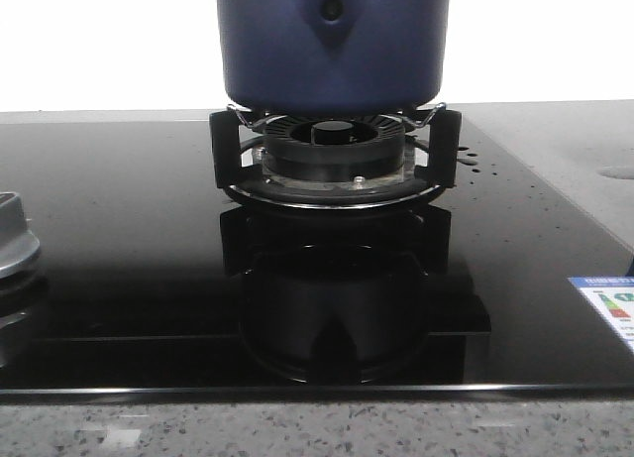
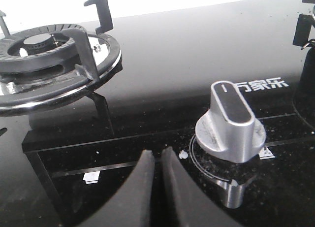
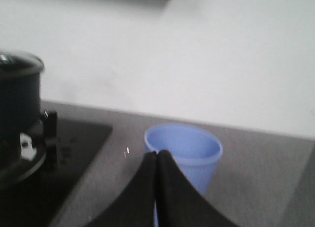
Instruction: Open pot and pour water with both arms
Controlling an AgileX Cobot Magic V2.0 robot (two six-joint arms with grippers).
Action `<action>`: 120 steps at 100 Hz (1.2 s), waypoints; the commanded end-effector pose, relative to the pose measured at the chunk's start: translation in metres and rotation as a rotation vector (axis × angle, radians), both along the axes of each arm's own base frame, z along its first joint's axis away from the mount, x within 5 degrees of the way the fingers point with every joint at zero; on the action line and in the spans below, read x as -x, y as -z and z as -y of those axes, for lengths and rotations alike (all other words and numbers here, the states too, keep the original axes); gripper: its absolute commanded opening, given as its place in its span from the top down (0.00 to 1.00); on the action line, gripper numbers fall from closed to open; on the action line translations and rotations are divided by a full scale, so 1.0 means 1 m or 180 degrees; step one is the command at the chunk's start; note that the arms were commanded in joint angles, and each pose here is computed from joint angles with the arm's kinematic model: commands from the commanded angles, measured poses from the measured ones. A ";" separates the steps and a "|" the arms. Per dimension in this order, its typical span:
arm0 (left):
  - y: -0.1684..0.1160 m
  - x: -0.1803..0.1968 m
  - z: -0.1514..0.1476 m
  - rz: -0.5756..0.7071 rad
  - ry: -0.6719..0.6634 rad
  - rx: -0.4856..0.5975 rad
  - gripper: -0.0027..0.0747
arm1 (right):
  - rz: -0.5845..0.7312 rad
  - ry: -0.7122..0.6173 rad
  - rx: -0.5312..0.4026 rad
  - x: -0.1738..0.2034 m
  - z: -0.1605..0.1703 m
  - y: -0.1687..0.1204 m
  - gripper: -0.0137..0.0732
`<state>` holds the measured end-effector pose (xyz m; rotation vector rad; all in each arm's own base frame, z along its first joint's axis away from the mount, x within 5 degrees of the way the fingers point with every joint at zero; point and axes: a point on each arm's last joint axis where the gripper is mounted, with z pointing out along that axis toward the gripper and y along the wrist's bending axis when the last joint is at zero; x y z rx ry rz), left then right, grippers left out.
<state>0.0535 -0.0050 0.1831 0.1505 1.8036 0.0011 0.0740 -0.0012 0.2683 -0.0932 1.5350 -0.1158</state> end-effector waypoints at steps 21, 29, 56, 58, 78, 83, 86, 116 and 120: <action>0.010 0.000 0.000 0.0077 -0.0021 0.0058 0.99 | -0.0550 0.0199 -0.0219 0.009 0.005 0.062 0.92; 0.010 0.000 0.000 0.0077 -0.0021 0.0058 0.99 | -0.0538 0.0229 -0.0434 0.013 0.005 0.076 0.92; 0.010 0.000 0.000 0.0077 -0.0021 0.0058 0.99 | -0.0824 0.0365 -0.0598 0.021 0.007 0.095 0.92; 0.010 0.000 0.000 0.0077 -0.0021 0.0058 0.99 | -0.0826 0.0363 -0.0573 0.021 0.007 0.095 0.92; 0.010 0.000 0.000 0.0077 -0.0021 0.0058 0.99 | -0.0833 0.0350 -0.0435 0.021 0.007 0.095 0.92; 0.010 0.000 0.000 0.0077 -0.0021 0.0058 0.99 | -0.0833 0.0350 -0.0435 0.021 0.007 0.095 0.92; 0.010 0.000 0.000 0.0077 -0.0021 0.0058 0.99 | -0.0833 0.0350 -0.0435 0.021 0.007 0.095 0.92; 0.010 0.000 0.000 0.0077 -0.0021 0.0058 0.99 | -0.0833 0.0350 -0.0435 0.021 0.007 0.095 0.92; 0.010 0.000 0.000 0.0077 -0.0021 0.0058 0.99 | -0.0833 0.0350 -0.0435 0.021 0.007 0.095 0.92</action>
